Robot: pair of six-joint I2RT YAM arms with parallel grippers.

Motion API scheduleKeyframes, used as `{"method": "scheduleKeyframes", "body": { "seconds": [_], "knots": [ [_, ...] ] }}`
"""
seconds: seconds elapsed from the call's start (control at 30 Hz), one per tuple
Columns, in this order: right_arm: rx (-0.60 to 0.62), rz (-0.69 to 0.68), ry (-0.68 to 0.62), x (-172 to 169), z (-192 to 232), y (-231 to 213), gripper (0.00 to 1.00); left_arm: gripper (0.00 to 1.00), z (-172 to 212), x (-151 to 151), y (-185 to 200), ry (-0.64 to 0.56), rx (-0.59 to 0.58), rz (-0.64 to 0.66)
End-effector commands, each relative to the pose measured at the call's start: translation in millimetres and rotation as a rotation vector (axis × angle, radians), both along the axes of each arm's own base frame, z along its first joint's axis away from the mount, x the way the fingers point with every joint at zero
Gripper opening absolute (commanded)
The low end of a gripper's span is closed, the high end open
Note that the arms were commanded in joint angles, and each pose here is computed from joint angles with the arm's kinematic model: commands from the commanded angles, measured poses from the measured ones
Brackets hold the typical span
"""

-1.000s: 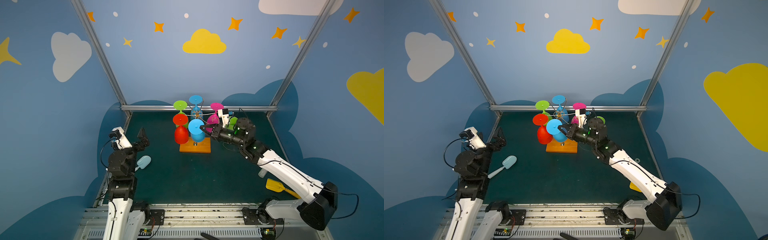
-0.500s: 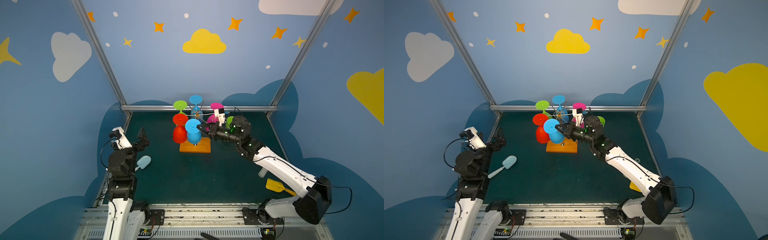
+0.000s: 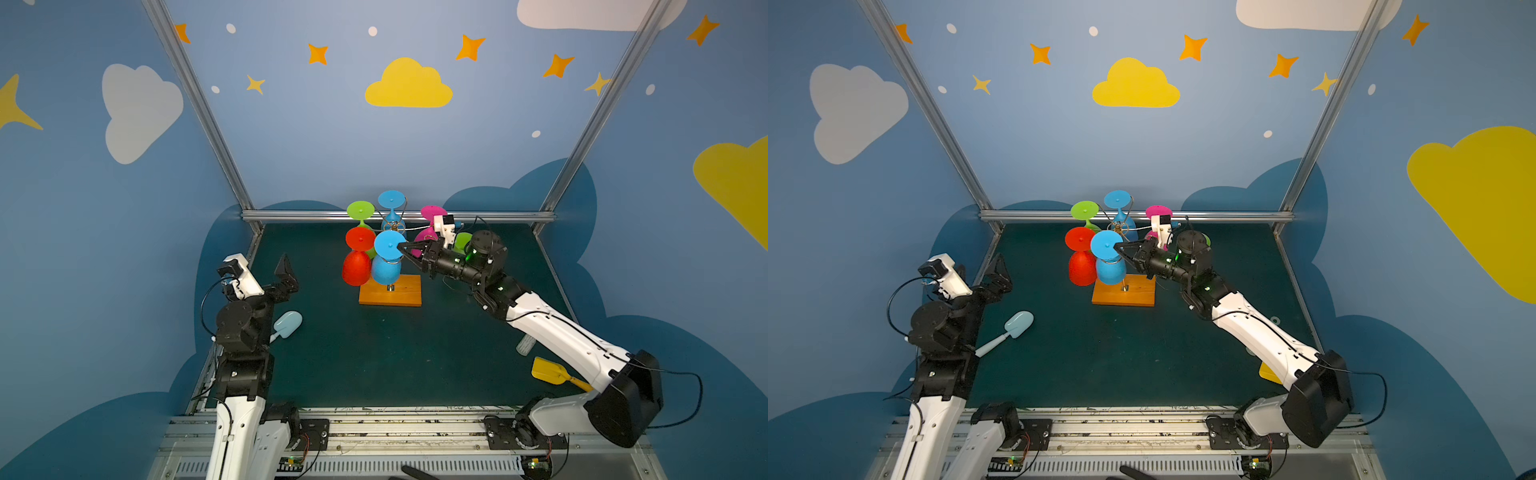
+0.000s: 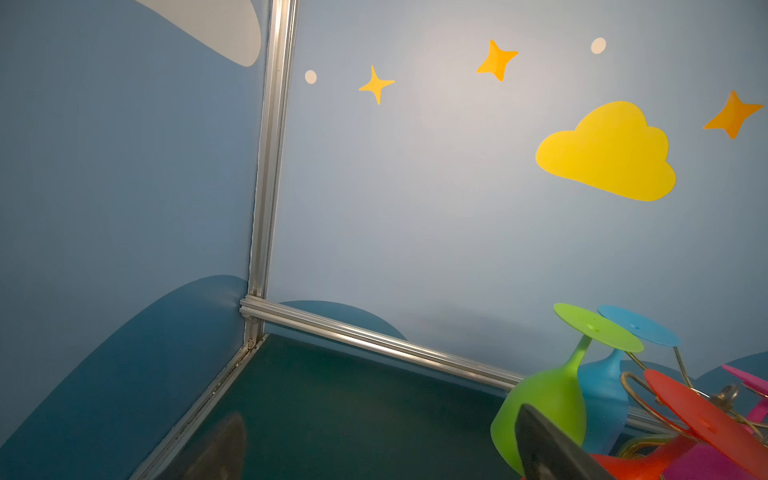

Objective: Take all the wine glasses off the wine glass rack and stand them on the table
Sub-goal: 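Slide the blue glass off the rack arm, drawing the right gripper back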

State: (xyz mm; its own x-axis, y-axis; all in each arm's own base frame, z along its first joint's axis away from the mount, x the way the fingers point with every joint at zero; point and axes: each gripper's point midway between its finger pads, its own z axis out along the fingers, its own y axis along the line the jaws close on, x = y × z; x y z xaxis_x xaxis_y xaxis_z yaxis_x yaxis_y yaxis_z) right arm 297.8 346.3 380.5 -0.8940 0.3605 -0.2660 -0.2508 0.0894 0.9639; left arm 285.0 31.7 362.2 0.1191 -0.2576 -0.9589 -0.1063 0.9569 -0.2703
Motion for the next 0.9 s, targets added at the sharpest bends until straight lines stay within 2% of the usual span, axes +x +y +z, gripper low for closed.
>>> {"method": "scheduleKeyframes", "body": {
  "seconds": [0.0,0.87],
  "knots": [
    [0.056,0.01,-0.006,3,7,0,0.0,0.99,-2,-2,3,0.0,0.005,0.014],
    [0.063,-0.134,-0.003,14,8,-27,0.0,0.99,-1,-3,3,-0.005,0.007,0.015]
  ]
}}
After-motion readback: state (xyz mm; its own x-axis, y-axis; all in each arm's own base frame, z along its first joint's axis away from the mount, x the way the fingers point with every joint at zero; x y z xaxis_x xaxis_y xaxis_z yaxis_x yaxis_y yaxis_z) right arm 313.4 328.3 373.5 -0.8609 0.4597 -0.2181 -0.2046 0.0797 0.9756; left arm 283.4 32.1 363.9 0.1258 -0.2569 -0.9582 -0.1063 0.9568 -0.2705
